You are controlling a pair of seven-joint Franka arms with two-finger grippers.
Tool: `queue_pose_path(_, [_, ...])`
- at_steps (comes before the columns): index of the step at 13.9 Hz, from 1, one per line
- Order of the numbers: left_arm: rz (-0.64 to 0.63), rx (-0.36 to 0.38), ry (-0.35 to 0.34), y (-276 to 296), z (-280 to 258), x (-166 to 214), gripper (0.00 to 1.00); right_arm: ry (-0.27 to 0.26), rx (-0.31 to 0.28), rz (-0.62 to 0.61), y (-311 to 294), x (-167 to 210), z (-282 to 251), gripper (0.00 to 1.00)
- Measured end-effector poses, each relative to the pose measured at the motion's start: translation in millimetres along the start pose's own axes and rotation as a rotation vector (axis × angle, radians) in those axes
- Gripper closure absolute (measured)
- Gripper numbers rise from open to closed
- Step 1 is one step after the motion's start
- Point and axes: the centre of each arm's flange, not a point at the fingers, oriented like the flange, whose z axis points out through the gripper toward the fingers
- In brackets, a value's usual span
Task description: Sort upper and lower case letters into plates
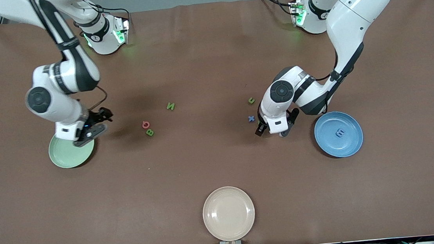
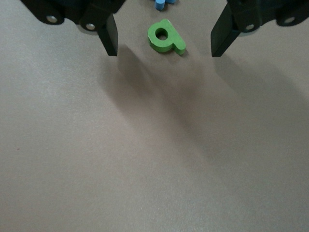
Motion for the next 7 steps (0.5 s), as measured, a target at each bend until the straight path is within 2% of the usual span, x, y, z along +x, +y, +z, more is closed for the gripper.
queue_pose_path(4, [-0.026, 0.007, 0.0, -1.1, 2.3, -2.7, 0.21, 0.054, -0.035, -0.146, -74.2, 30.1, 4.5, 0.0])
queue_pose_path(6, [-0.036, 0.01, 0.0, -1.4, 3.7, -7.0, 0.33, 0.073, -0.044, -0.175, -88.2, 34.9, 13.5, 0.0])
queue_pose_path(7, [-0.041, 0.011, 0.0, -1.5, 4.1, -9.1, 0.33, 0.085, -0.048, -0.181, -90.6, 36.1, 20.4, 0.0])
